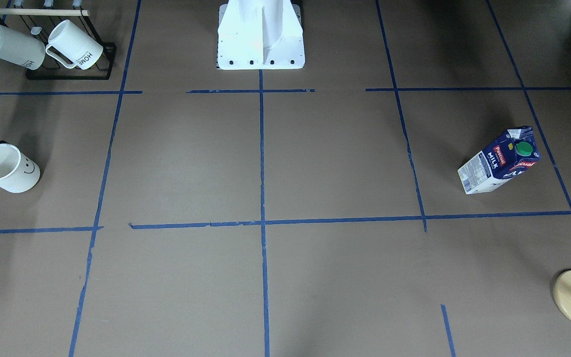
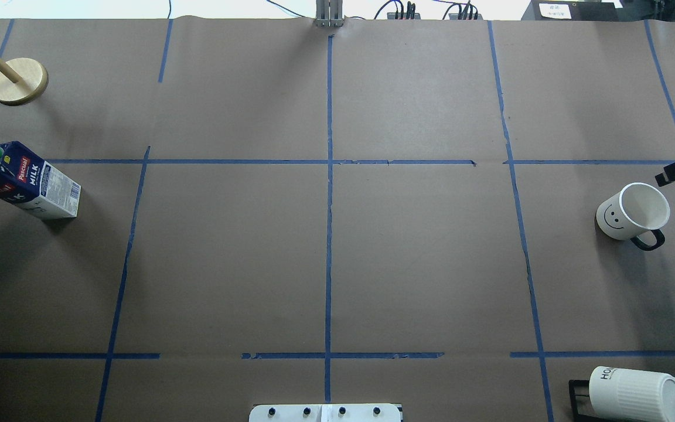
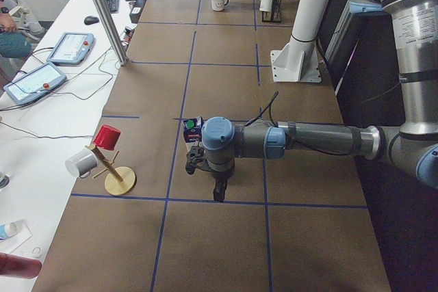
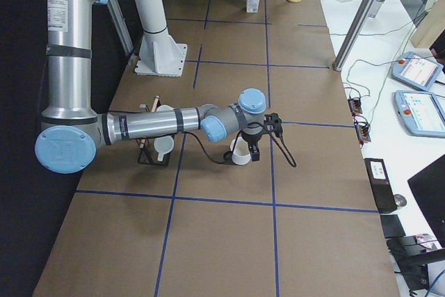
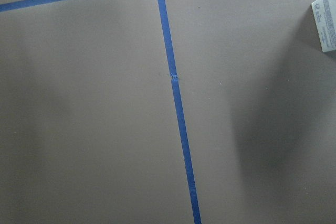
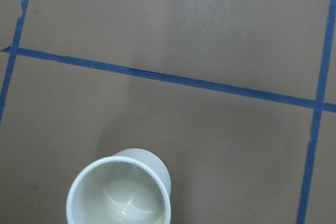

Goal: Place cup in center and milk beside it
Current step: 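Lower the right gripper onto the white mug and grasp its rim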

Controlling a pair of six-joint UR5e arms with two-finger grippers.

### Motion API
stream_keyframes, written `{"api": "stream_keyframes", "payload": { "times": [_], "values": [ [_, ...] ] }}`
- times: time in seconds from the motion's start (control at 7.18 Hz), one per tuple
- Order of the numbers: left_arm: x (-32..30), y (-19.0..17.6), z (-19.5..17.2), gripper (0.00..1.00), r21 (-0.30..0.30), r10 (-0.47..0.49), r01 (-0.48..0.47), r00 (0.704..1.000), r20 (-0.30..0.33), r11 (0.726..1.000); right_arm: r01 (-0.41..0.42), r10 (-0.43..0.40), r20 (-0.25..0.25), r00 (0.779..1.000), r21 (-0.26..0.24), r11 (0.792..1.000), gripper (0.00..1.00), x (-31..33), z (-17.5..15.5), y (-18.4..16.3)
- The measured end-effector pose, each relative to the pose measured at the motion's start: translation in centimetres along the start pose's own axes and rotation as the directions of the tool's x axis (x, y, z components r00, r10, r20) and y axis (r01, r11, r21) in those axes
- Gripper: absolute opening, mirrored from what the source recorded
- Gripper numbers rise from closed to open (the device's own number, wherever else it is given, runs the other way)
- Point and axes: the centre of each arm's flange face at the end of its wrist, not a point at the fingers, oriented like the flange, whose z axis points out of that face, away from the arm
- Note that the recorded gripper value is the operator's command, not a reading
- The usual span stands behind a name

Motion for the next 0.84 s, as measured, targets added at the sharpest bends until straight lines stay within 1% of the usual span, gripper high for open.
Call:
{"api": "stream_keyframes", "payload": {
  "times": [0.14,0.28,0.42,0.56,0.7,0.84],
  "values": [
    [0.0,0.0,0.0,1.00,-0.001,-0.001,0.001,1.000,-0.001,1.000,-0.016,0.016,0.000,1.000,0.013,1.000,0.99,-0.2,1.8,0.2],
    [-0.1,0.0,0.1,1.00,-0.001,-0.002,0.002,1.000,-0.003,1.000,-0.025,0.025,-0.013,1.000,0.017,1.000,0.97,-0.4,3.4,0.6],
    [-0.1,0.0,0.1,1.00,-0.002,-0.003,0.003,1.000,-0.004,1.000,-0.026,0.026,-0.028,0.999,0.008,1.000,0.83,-0.5,4.9,1.2],
    [-0.1,0.0,0.1,1.00,-0.002,-0.003,0.003,1.000,-0.005,1.000,-0.026,0.025,-0.038,0.999,-0.009,1.000,0.51,-0.4,6.1,1.7],
    [-0.1,0.0,0.1,1.00,-0.002,-0.003,0.003,1.000,-0.005,1.000,-0.026,0.025,-0.045,0.999,-0.023,0.999,0.12,-0.3,7.0,2.1],
    [-0.1,0.0,0.1,1.00,-0.001,-0.002,0.002,1.000,-0.006,1.000,-0.025,0.024,-0.046,0.999,-0.030,0.999,0.01,-0.3,7.4,2.2]
  ]
}}
